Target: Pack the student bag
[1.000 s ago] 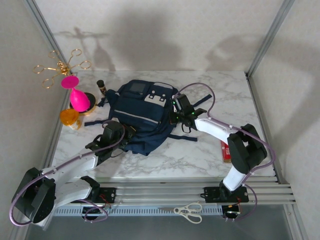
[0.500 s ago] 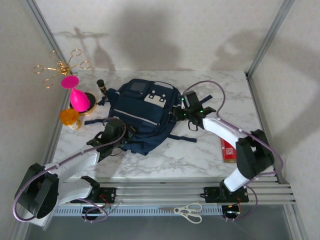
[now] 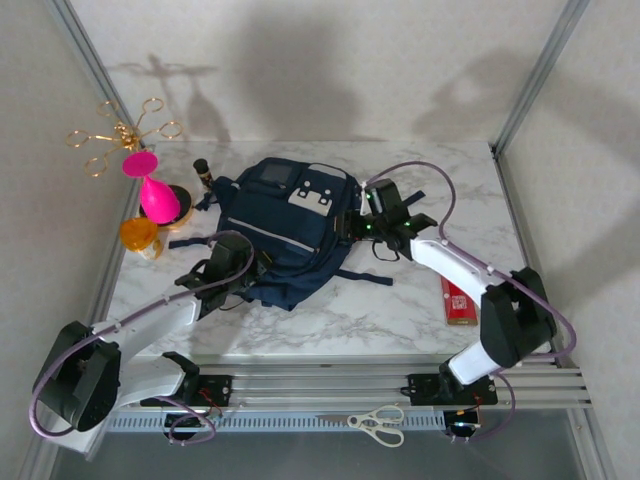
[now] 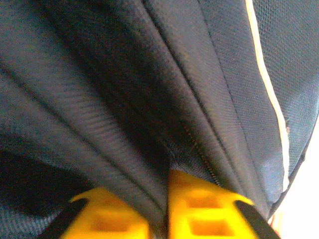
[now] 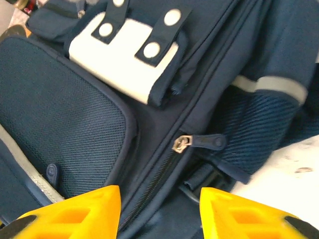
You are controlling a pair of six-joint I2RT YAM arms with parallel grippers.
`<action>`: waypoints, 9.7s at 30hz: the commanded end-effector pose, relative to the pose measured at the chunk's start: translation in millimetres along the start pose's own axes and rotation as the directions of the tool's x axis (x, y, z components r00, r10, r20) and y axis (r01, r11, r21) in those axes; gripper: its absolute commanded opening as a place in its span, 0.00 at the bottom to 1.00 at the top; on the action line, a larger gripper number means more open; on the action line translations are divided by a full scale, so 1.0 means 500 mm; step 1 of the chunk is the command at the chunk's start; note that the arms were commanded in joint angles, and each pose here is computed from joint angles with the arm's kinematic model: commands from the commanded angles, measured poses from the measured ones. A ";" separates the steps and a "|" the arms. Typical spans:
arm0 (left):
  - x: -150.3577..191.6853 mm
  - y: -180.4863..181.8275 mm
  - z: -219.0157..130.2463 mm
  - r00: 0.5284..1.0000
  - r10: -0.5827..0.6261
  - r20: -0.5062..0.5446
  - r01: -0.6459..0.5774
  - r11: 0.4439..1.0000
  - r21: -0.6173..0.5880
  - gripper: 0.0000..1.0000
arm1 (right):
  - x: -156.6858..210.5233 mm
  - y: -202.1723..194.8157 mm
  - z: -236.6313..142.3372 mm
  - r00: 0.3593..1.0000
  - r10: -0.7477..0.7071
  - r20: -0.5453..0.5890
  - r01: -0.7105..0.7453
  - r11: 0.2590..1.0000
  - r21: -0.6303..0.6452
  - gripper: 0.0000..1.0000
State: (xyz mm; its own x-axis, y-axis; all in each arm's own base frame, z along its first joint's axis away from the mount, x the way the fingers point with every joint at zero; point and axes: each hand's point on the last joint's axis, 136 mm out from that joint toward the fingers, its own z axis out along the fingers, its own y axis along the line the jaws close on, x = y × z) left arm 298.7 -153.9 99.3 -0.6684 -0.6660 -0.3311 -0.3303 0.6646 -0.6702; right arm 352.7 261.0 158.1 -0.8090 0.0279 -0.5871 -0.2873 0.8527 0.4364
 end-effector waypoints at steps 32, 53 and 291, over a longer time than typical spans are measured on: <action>-0.018 -0.109 -0.018 0.974 0.222 0.054 -0.222 0.975 -0.014 0.39 | -0.051 0.062 0.081 0.946 0.325 -0.013 -0.322 0.930 -0.177 0.00; -0.029 -0.250 0.003 0.942 0.321 0.095 -0.332 0.932 0.144 0.44 | -0.056 0.022 -0.082 0.738 0.663 0.127 -0.609 0.735 -0.299 0.00; 0.143 -0.378 0.042 0.698 0.716 -0.006 -0.706 0.689 0.166 0.32 | -0.142 0.029 -0.069 0.864 0.500 -0.059 -0.475 0.772 -0.423 0.00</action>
State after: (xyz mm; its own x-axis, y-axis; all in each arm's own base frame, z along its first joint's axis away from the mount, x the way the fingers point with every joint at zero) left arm 310.8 -330.9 177.2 -0.7313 0.0605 -0.6794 0.3925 0.8519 -0.3466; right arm 389.8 233.0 188.3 -0.8644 0.4698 -0.1790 0.0907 0.4959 0.8637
